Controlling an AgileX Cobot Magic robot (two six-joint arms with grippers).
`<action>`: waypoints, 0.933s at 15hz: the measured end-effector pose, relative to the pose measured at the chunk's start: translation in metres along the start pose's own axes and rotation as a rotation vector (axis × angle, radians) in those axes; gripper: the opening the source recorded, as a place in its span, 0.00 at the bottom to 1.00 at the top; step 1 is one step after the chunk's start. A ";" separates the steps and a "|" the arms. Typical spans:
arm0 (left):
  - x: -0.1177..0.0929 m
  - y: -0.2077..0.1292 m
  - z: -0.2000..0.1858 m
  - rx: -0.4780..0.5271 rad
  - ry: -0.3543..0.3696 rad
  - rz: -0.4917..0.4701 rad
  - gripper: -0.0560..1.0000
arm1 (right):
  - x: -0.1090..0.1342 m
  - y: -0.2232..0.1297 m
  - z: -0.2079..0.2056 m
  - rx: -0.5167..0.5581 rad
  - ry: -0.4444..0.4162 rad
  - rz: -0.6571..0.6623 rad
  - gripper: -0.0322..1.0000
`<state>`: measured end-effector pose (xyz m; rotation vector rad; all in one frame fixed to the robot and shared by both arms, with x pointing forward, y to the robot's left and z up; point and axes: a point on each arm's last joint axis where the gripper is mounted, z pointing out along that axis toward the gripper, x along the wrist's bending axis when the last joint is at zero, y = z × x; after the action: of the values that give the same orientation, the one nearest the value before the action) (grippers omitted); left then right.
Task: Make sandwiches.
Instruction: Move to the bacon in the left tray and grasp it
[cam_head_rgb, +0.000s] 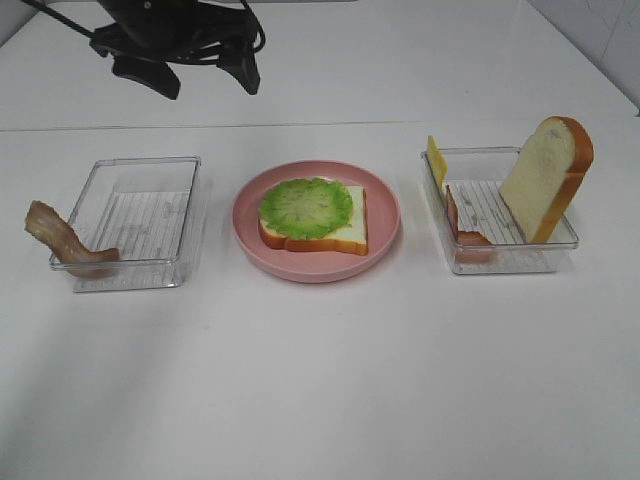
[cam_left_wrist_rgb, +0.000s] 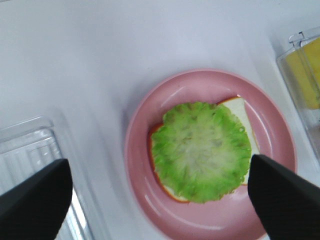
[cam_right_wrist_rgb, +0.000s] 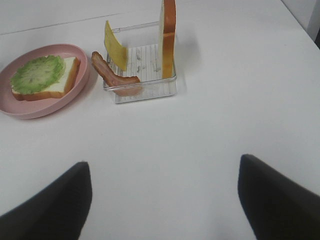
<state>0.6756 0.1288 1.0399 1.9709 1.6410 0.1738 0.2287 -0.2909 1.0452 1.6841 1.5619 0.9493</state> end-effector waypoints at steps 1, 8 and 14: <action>0.010 -0.001 -0.023 0.038 0.033 -0.014 0.90 | 0.000 0.000 0.000 0.000 0.000 0.000 0.76; 0.078 -0.011 -0.048 0.220 0.218 -0.100 0.90 | 0.000 0.000 0.000 0.000 0.000 0.000 0.76; 0.125 -0.061 -0.058 0.366 0.330 -0.182 0.90 | 0.000 0.000 0.000 0.000 0.000 0.000 0.76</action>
<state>0.6275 0.2708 1.0273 2.1263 2.1854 0.1421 0.2287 -0.2909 1.0452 1.6841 1.5619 0.9493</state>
